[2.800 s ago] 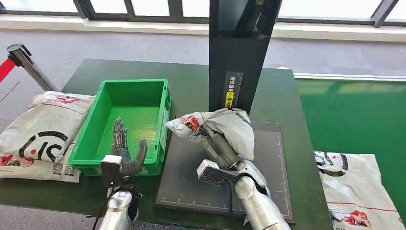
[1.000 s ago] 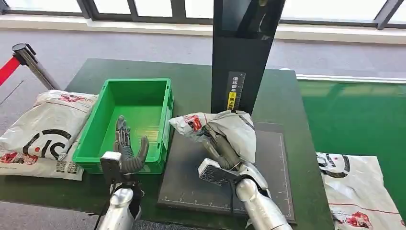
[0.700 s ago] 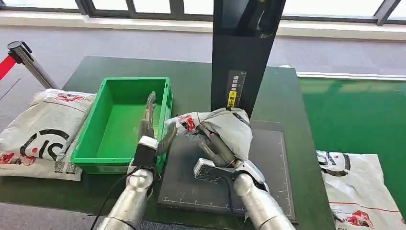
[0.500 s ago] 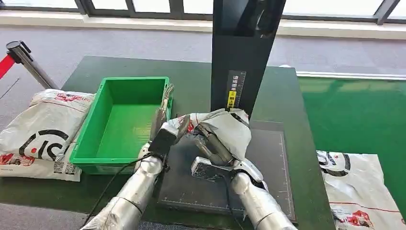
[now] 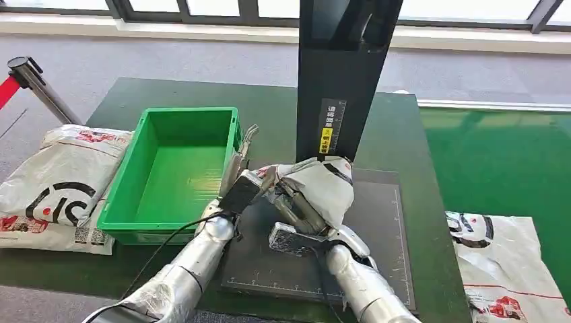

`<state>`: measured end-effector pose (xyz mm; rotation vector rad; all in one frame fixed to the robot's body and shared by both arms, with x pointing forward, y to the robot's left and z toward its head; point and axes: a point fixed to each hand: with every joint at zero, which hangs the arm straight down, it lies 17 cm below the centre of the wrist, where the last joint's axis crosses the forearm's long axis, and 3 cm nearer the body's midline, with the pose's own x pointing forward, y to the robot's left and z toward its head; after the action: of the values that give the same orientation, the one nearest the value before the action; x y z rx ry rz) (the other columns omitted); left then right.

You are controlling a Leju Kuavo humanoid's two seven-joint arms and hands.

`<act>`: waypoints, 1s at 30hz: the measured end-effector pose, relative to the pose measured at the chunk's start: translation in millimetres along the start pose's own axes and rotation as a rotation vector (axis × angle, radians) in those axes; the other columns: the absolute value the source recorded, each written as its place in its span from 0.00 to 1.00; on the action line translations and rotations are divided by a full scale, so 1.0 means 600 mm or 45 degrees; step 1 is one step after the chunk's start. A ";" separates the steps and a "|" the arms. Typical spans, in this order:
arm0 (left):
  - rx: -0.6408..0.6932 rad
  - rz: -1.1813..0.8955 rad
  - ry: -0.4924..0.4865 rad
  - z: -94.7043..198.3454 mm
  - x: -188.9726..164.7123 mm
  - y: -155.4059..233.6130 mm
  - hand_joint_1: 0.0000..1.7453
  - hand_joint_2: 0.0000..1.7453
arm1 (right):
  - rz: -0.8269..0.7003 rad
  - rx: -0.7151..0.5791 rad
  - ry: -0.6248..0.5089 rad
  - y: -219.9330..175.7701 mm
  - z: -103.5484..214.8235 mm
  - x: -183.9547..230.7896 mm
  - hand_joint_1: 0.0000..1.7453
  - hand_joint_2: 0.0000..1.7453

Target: Moved the parcel from conveyor to table for the left to box.

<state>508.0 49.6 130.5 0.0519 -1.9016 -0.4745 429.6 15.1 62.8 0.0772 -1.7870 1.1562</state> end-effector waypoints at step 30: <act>-0.771 -0.027 0.137 0.122 -0.049 -0.198 1.00 1.00 | -0.030 -0.029 0.154 0.019 0.045 -0.052 0.00 0.00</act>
<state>430.7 -29.9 41.1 -0.2950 -1.5864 -1.0209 422.1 -11.3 29.8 0.0146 -1.6875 1.1006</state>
